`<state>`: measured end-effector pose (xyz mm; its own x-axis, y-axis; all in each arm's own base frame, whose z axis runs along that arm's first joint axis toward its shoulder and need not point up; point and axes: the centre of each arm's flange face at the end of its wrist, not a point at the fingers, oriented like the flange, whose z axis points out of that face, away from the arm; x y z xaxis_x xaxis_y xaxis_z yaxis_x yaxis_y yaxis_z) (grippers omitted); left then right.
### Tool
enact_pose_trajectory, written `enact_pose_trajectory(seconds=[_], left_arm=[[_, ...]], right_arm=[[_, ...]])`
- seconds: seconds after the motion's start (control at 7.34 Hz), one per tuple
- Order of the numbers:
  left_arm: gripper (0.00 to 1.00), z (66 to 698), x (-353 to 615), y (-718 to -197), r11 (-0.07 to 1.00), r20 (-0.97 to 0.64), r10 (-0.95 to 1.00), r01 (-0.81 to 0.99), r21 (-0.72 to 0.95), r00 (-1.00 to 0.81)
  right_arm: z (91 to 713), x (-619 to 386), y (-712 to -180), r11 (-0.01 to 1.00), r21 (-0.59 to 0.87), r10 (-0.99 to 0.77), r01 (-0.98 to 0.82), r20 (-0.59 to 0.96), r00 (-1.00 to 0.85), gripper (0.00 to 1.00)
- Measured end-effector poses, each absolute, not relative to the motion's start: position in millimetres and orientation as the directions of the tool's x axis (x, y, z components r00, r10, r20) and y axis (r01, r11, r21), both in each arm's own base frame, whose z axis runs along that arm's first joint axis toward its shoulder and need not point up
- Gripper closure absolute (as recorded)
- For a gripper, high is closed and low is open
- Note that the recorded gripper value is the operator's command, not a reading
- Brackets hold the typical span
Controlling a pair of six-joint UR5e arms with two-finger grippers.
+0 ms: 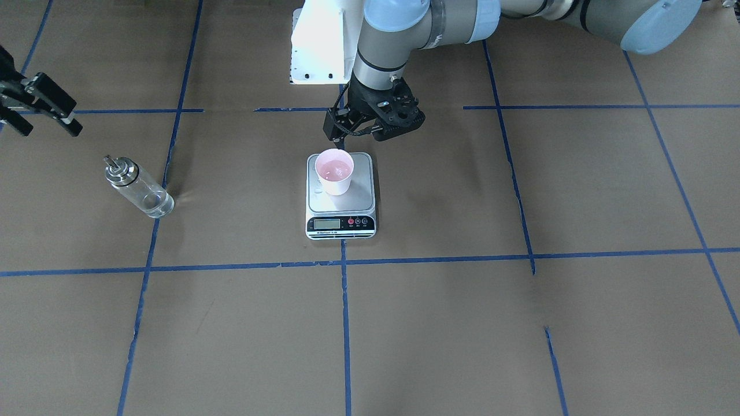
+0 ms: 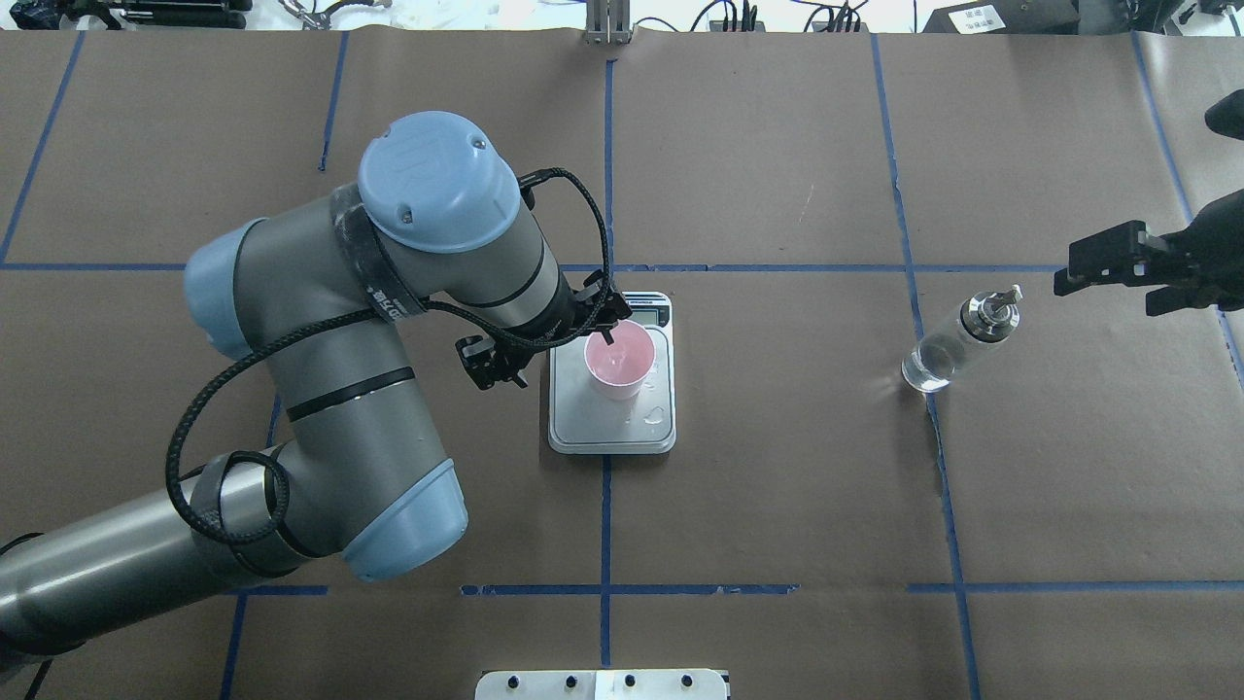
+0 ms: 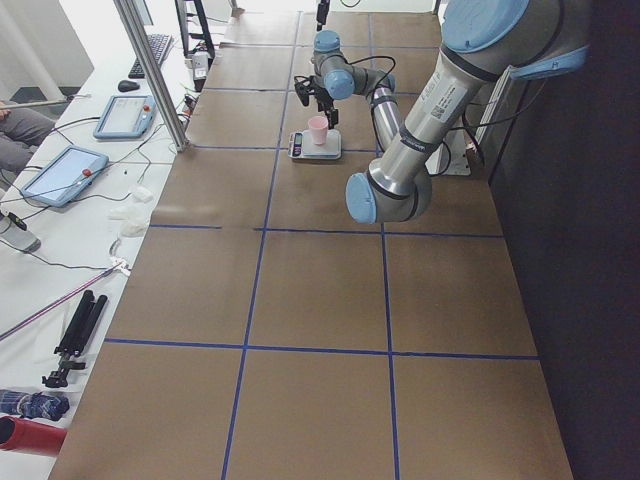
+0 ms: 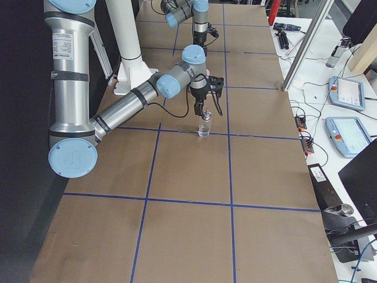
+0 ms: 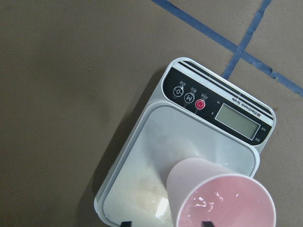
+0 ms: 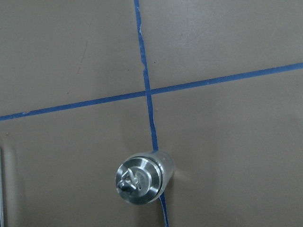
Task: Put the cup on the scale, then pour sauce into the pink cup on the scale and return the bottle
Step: 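Release the cup and withdraw the left gripper while the right gripper approaches the bottle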
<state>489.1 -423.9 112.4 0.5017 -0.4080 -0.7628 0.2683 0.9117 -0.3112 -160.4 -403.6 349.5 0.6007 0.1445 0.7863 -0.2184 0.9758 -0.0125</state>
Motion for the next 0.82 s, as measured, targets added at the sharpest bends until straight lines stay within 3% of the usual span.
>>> enact_pose_trajectory(seconds=[0.41, 0.82], left_arm=[[0.00, 113.6, 402.9, -458.3, 0.944, -0.799, -0.313, 0.263, -0.201, 0.514], [0.00, 169.5, 324.5, -455.5, 0.988, -0.804, -0.081, 0.154, 0.013, 0.588]], right_arm=[[338.0, -206.0, -358.5, 0.967, 0.101, 0.088, -0.236, 0.734, 0.674, 0.00], [357.3, -220.4, -329.6, 0.934, 0.232, 0.021, -0.271, 0.723, 0.691, 0.00]])
